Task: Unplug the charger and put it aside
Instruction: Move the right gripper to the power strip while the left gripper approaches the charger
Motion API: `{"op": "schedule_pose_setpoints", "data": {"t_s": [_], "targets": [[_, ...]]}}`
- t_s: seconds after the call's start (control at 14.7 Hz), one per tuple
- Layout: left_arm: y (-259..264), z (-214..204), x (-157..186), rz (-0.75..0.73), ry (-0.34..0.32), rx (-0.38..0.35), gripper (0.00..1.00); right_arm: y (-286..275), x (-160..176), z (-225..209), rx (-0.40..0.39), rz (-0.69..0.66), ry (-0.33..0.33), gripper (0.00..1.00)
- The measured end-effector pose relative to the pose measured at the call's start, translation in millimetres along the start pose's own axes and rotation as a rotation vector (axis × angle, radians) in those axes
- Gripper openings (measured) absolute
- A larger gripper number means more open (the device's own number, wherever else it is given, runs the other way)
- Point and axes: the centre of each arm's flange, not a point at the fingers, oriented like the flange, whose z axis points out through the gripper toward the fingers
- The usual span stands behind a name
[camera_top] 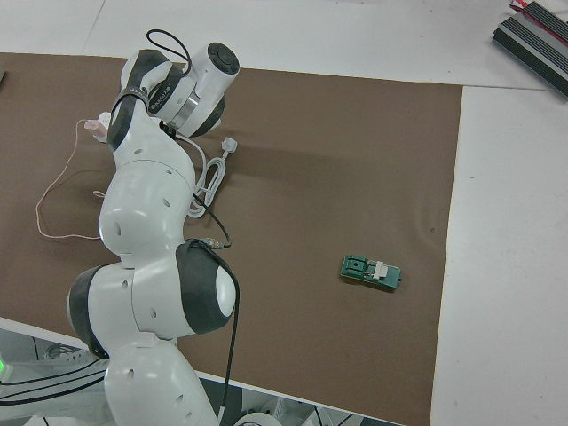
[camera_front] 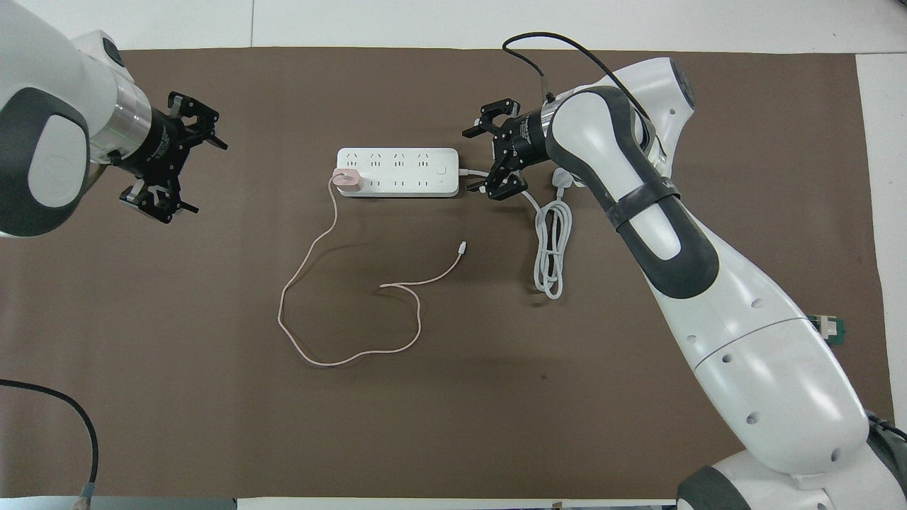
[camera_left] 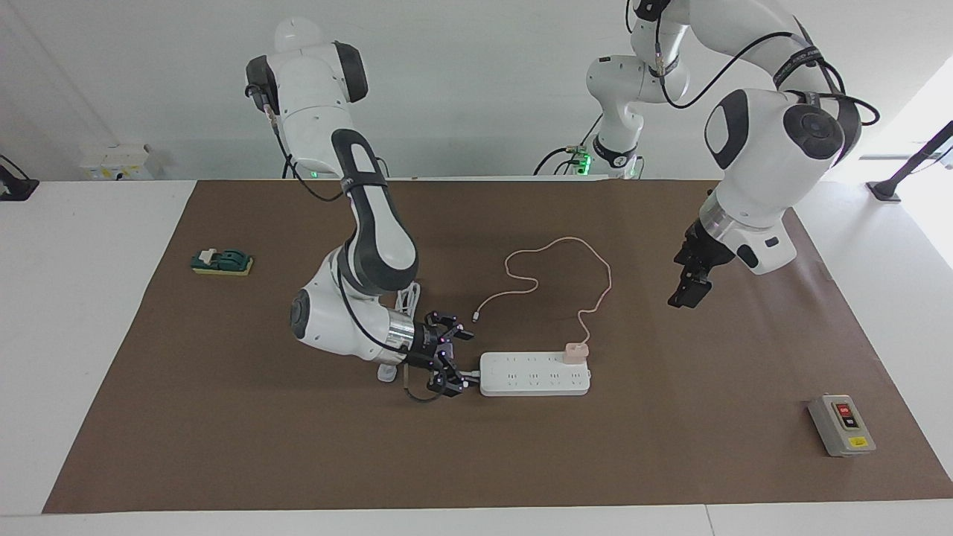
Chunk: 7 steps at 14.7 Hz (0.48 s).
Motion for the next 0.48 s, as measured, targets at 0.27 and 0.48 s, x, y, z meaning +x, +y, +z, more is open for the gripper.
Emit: {"op": "schedule_pose_setpoints", "data": {"t_s": [0.27,0.48], "targets": [[22.7,8.2,-22.2,-0.158,-0.002,-0.027,1.0,-3.8,12.3,25.5,-0.091,0.0,-0.036,1.0],[42.8,42.8,-44.7,-0.243,-0.004,-0.042,1.0,-4.7,12.8,31.6,-0.089,-0.002,-0.038,1.0]]}}
